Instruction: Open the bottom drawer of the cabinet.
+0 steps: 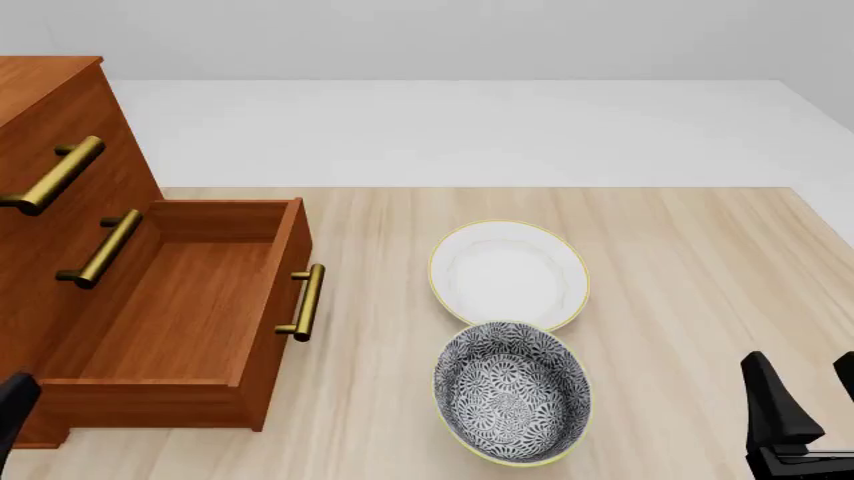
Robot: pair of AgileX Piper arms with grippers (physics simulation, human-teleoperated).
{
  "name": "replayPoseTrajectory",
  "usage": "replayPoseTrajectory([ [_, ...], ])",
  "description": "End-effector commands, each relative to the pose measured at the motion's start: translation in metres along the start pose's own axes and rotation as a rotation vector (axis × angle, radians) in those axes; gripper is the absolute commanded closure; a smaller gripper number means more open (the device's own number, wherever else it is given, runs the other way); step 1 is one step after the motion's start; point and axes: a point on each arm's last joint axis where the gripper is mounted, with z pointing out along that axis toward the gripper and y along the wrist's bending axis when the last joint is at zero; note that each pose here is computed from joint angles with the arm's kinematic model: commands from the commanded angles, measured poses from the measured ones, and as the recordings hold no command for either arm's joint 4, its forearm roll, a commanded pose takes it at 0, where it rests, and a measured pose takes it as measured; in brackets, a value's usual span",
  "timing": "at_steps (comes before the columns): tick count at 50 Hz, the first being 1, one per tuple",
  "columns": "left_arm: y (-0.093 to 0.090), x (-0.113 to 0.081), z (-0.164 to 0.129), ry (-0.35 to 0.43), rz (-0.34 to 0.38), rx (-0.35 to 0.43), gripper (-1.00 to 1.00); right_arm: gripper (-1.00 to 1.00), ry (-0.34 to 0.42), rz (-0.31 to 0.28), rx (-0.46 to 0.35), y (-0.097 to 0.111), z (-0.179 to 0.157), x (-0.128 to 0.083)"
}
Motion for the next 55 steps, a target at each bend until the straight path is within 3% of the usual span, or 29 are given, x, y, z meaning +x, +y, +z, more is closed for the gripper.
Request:
replayPoseTrajectory([
  [1,0.0005,-0.0051,-0.0059,0.004,0.0,-0.004,-1.0,-1.0,0.0,0.0,0.0,0.0,0.0,0.0],
  [24,0.0007,-0.0064,-0.0093,0.021,0.018,0.0,-1.0,-1.0,0.0,0.0,0.0,0.0,0.0,0.0],
  [36,-0.0002,0.0022,-0.0036,0.061,0.005,-0.011,-1.0,-1.0,0.0,0.0,0.0,0.0,0.0,0.0],
  [55,0.0004,-0.0039,-0.0084,0.04,-0.008,-0.003,-1.0,-1.0,0.0,0.0,0.0,0.0,0.0,0.0],
])
